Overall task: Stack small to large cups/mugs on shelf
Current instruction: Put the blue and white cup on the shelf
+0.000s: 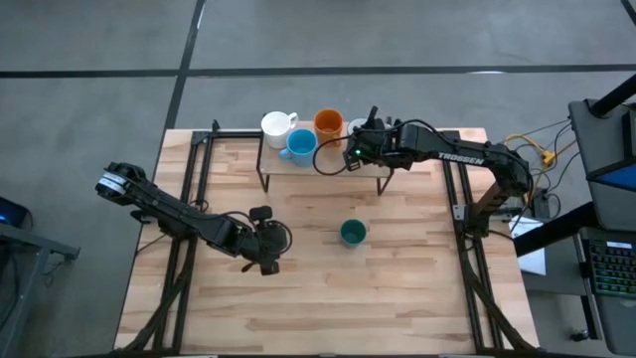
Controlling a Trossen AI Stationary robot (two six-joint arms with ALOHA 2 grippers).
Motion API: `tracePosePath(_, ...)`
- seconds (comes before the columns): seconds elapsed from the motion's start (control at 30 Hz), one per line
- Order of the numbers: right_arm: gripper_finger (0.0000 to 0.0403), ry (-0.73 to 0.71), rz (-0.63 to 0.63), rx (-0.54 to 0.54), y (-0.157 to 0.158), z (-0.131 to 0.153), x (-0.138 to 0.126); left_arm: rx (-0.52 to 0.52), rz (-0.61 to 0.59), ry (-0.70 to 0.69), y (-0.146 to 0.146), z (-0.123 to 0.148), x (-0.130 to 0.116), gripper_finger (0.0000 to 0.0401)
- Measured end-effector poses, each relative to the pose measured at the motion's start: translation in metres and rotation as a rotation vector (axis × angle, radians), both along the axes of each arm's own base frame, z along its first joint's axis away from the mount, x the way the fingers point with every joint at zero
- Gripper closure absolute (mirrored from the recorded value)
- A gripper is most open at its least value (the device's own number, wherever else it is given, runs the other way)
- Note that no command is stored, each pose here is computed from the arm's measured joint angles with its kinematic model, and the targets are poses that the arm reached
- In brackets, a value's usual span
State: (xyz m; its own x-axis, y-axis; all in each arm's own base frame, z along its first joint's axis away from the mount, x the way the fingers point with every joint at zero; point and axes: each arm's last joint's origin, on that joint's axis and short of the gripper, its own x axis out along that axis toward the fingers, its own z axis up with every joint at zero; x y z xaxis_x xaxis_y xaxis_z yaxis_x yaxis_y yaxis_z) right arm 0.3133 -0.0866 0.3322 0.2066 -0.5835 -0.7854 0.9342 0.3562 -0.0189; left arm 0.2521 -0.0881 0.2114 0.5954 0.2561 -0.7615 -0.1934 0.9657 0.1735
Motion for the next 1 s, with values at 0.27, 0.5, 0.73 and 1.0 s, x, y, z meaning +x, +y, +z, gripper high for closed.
tracePosePath(0.27, 0.0291, -0.002, -0.01, -0.003, -0.0023, 0.0001, -0.0005, 0.0, 0.0, 0.0, 0.0, 0.0, 0.0, 0.0239)
tracePosePath(0.5, 0.0263, -0.006, -0.02, -0.001, -0.0044, 0.0, -0.0011, 0.0, 0.0, 0.0, 0.0, 0.0, 0.0, 0.0239)
tracePosePath(0.73, 0.0241, -0.007, -0.013, 0.006, -0.0041, 0.0003, -0.0012, 0.0, 0.0, 0.001, 0.0, 0.0, -0.0001, 0.0239)
tracePosePath(1.0, 0.0222, -0.037, -0.002, 0.007, -0.0017, 0.0064, -0.0038, 0.002, -0.001, 0.004, 0.0, -0.0002, -0.0003, 0.0239)
